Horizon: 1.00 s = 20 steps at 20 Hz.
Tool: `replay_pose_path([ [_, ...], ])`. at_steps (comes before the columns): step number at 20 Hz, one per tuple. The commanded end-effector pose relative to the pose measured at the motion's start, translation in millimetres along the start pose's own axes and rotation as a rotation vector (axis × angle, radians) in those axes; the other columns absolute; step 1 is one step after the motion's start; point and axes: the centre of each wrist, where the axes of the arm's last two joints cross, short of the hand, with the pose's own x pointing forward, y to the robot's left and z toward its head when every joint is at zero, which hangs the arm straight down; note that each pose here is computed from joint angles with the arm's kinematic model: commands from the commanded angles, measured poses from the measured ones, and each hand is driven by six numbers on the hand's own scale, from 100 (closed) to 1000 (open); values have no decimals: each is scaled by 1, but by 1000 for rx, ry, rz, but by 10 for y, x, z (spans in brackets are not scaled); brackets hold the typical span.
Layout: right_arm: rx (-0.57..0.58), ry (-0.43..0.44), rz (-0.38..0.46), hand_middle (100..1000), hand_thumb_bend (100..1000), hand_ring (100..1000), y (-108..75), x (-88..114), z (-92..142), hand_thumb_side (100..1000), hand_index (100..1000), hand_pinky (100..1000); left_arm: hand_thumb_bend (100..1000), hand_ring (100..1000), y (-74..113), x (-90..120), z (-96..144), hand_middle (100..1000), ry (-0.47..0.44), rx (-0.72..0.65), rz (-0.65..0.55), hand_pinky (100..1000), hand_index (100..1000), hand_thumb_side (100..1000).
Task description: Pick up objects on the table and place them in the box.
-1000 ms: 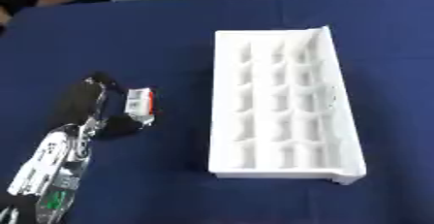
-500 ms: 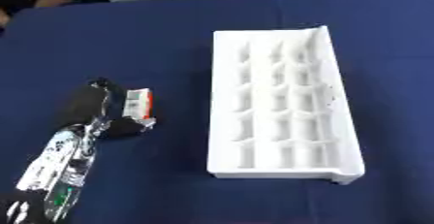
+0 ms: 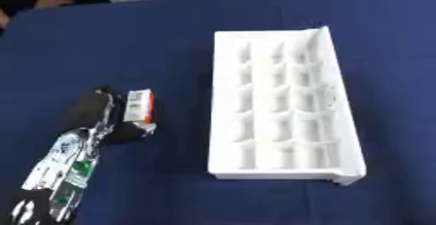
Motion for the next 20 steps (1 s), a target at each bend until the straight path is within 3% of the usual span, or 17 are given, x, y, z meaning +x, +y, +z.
replay_pose_path([
  [1,11,-29,4,706,100,666,-7,68,-35,971,810,608,942,806,76,20,-17,827,-9,26,-5,838,681,644],
  [6,12,-28,3,706,100,666,-7,67,-33,971,810,608,889,804,83,26,-19,823,-6,35,-8,836,663,642],
  [9,12,-28,3,706,100,666,-6,68,-34,971,810,608,812,801,92,31,-20,819,-4,49,-6,834,639,635],
  [11,12,-28,2,706,100,666,-5,68,-33,971,810,608,644,799,96,33,-22,816,0,60,-5,832,603,640],
  [13,13,-27,2,706,100,666,-4,67,-33,971,810,608,541,798,96,34,-22,814,6,71,-2,831,587,638],
  [14,12,-27,2,706,100,666,-4,67,-33,971,810,608,376,796,98,34,-23,812,9,79,-1,830,562,639],
  [15,12,-27,2,706,100,666,-4,67,-33,971,810,608,465,798,98,33,-23,813,12,86,0,831,575,641],
  [16,12,-27,2,706,100,666,-4,67,-33,971,810,608,260,796,97,32,-23,811,15,91,1,830,546,638],
  [18,11,-27,2,706,100,666,-5,67,-32,971,810,608,116,795,96,30,-24,809,23,102,6,830,528,635],
  [20,11,-26,2,706,100,666,-6,66,-31,971,810,608,100,793,95,30,-25,806,30,113,9,829,502,638],
])
